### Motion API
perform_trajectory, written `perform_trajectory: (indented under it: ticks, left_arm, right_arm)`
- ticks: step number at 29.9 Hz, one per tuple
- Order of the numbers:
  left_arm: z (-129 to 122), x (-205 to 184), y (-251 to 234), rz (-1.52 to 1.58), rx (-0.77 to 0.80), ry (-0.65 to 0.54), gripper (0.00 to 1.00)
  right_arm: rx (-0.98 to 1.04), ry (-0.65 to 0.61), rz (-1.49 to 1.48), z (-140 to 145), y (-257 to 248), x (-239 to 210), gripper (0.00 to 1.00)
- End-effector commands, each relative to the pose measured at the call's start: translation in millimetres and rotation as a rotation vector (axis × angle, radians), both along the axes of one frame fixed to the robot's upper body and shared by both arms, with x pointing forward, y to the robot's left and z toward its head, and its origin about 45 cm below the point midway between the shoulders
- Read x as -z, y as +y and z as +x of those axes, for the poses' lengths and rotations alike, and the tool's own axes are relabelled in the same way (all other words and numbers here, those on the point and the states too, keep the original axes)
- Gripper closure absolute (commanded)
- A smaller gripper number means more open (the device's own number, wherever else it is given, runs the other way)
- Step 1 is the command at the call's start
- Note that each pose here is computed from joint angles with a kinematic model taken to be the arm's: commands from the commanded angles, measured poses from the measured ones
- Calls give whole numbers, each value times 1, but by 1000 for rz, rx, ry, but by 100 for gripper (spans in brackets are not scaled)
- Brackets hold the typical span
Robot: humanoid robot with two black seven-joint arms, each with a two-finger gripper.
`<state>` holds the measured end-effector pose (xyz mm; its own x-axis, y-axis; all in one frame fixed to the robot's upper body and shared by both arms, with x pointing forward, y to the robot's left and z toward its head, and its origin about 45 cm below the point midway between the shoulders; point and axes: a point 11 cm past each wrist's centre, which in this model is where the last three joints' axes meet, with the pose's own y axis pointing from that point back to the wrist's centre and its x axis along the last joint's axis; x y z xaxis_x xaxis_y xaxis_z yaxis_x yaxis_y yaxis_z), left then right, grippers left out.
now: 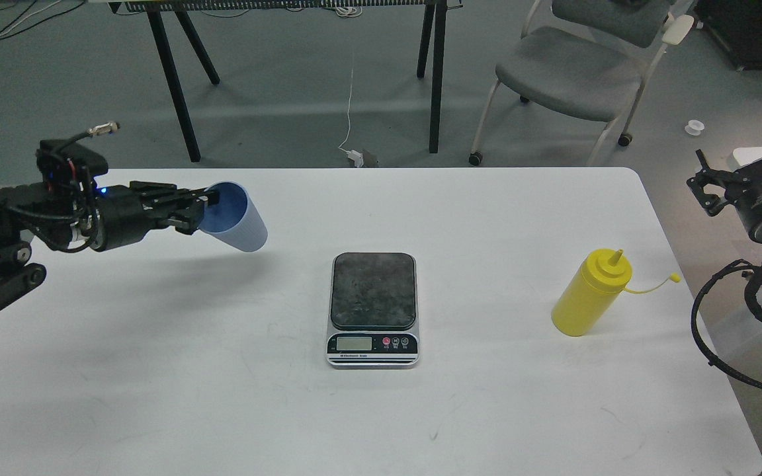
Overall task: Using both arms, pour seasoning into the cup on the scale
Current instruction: 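Carry the blue cup with the left gripper onto the scale and release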
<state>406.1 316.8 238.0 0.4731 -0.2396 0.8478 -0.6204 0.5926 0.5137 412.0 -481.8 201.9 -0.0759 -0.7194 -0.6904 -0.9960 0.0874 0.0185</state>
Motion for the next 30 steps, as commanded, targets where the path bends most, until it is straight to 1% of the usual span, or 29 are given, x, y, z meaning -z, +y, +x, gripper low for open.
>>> perform_trajectory:
  ticks: [1,4,9,15,18,21,23,28,30]
  left_arm:
    - [8,-14,-62,35,148,29,98]
    - [4,-6,-114,62,269,43,98]
    - [-4,10,-163,76,352,65,98]
    - [-13,40,-171,142,374,121,98]
    - [-14,44,-169,149,369,131,98]
    - [-9,47,-163,156,344,133,97]
    - [-10,48,-169,150,353,135,97]
    - [-13,49,-182,140,375,138,89]
    - [-12,49,-181,142,371,136,83]
  right_arm:
    - [11,-4,-12,-2,-7,-4,0]
    - [17,0,-20,-5,-12,-5,0]
    - [29,-10,-20,-5,-17,-9,0]
    - [30,-18,-16,-5,-18,-11,0]
    - [31,-19,-15,-5,-18,-12,0]
    - [29,-19,-16,-4,-17,-12,0]
    - [29,-19,-16,-4,-17,-12,0]
    - [34,-22,-25,-6,-22,-15,0]
    - [35,-22,-27,-6,-23,-16,0]
